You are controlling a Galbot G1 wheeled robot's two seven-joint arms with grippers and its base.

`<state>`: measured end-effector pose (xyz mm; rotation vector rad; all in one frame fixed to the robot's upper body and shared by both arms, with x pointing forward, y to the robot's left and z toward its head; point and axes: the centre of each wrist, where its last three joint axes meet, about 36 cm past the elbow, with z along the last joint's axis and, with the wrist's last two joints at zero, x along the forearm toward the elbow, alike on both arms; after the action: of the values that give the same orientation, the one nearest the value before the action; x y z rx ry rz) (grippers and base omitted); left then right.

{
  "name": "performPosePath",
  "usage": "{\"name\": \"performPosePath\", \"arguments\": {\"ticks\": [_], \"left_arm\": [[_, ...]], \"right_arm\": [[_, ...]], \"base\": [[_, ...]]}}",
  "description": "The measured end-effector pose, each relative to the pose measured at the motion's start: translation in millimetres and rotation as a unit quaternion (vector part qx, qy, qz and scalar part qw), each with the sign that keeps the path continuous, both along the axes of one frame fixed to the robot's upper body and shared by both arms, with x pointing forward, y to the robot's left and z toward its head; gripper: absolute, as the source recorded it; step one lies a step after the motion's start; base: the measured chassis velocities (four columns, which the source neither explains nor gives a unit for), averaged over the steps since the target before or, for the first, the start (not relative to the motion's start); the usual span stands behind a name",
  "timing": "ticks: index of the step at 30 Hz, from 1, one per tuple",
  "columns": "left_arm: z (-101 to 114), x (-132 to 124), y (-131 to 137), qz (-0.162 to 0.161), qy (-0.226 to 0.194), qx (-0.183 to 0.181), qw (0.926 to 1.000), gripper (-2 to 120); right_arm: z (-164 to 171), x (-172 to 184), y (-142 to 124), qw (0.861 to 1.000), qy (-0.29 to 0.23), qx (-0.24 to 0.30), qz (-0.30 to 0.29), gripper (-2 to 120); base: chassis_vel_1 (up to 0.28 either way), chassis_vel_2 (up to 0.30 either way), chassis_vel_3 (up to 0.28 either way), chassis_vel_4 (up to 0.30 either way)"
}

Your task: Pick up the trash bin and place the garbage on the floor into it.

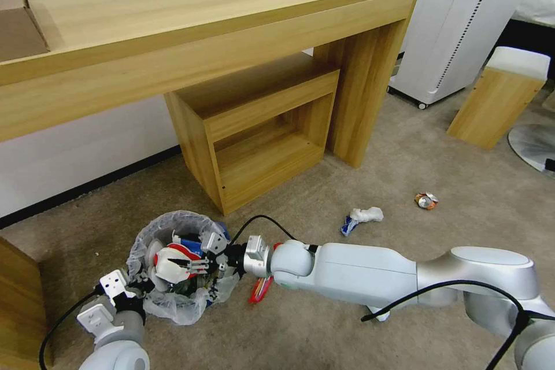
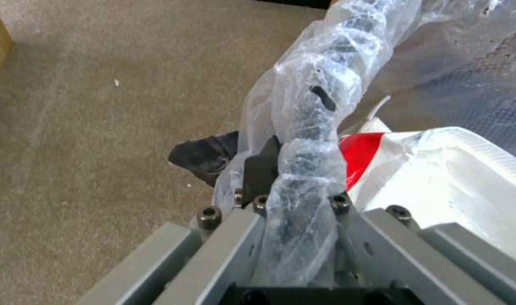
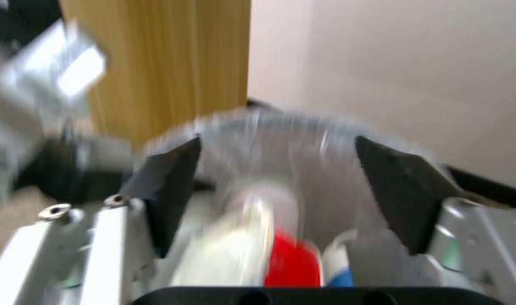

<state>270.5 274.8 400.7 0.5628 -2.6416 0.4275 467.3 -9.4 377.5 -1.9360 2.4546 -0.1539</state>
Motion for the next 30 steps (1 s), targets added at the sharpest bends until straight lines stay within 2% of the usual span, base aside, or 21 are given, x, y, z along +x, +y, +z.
{"name": "performPosePath", "arguments": {"ticks": [2,3,4,6,7,10,11,12,13,14,16,17,20,21,25,26,28,29,30], "left_arm": [[-0.1,-0.3,0.2,0.000,0.000,0.001,1.0000,0],[0.1,-0.6,0.4,0.000,0.000,0.001,1.0000,0],[0.1,-0.6,0.4,0.000,0.000,0.001,1.0000,0],[0.4,-0.6,1.7,0.001,0.000,0.003,1.0000,0],[0.4,-0.6,1.7,0.001,0.000,0.003,1.0000,0],[-0.7,0.1,3.6,0.001,0.002,0.004,1.0000,0],[-0.7,0.1,3.6,0.001,0.002,0.004,1.0000,0],[-1.2,0.3,3.8,0.001,0.002,0.004,1.0000,0],[-1.8,0.7,3.8,0.001,0.003,0.004,1.0000,0],[-1.8,0.7,3.8,0.001,0.003,0.004,1.0000,0],[-2.4,1.1,3.8,0.000,0.003,0.004,1.0000,0],[-2.4,1.1,3.8,0.000,0.003,0.004,1.0000,0],[-2.7,1.6,3.4,0.001,0.003,0.004,1.0000,0],[-2.7,1.6,3.4,0.001,0.003,0.004,1.0000,0],[-4.9,2.7,1.8,0.001,0.005,0.003,1.0000,0],[-4.9,2.7,1.8,0.001,0.005,0.003,1.0000,0],[-5.7,2.7,1.6,0.002,0.006,0.003,1.0000,0],[-5.7,2.7,1.6,0.002,0.006,0.003,1.0000,0],[-6.3,2.6,1.5,0.002,0.007,0.003,1.0000,0]], "right_arm": [[16.7,-2.4,1.5,1.000,0.007,0.020,-0.016,85],[32.3,-4.3,0.0,0.998,0.016,0.037,-0.043,91],[32.3,-4.3,0.0,0.998,0.016,0.037,-0.043,91],[55.2,-3.9,-9.9,0.993,0.038,0.055,-0.100,99],[55.2,-3.9,-9.9,0.993,0.038,0.055,-0.100,99],[81.4,-4.5,-33.7,0.974,0.083,0.069,-0.198,100],[81.4,-4.5,-33.7,0.974,0.083,0.069,-0.198,100],[83.7,-5.6,-39.5,0.968,0.094,0.069,-0.222,100],[83.9,-9.0,-51.9,0.954,0.118,0.062,-0.269,100],[83.9,-9.0,-51.9,0.954,0.118,0.062,-0.269,100],[83.3,-15.7,-69.1,0.932,0.154,0.042,-0.325,100],[83.3,-15.7,-69.1,0.932,0.154,0.042,-0.325,100],[73.9,-27.8,-87.7,0.897,0.204,0.000,-0.391,100],[73.9,-27.8,-87.7,0.897,0.204,0.000,-0.391,100],[62.8,-34.7,-98.5,0.849,0.264,-0.046,-0.456,100],[62.8,-34.7,-98.5,0.849,0.264,-0.046,-0.456,100],[55.8,-35.4,-98.4,0.816,0.299,-0.075,-0.489,100],[55.8,-35.4,-98.4,0.816,0.299,-0.075,-0.489,100],[50.2,-35.0,-97.1,0.802,0.309,-0.087,-0.503,100]], "base": [[0.000,0.000,0.000,0.000],[0.000,0.000,0.000,0.000],[0.000,0.000,0.000,0.000],[0.000,0.000,0.000,0.000],[0.000,0.000,0.000,0.000],[0.000,0.000,0.000,0.000],[0.000,0.000,0.000,0.000],[0.000,0.000,0.000,0.000],[0.000,0.000,0.000,0.000],[0.000,0.000,0.000,0.000],[0.000,0.000,0.000,0.000],[0.000,0.000,0.000,0.000],[0.000,0.000,0.000,0.000],[0.000,0.000,0.000,0.000],[0.000,0.000,0.000,0.000],[0.000,0.000,0.000,0.000],[0.000,0.000,0.000,0.000],[0.000,0.000,0.000,0.000],[0.000,0.000,0.000,0.000]]}}
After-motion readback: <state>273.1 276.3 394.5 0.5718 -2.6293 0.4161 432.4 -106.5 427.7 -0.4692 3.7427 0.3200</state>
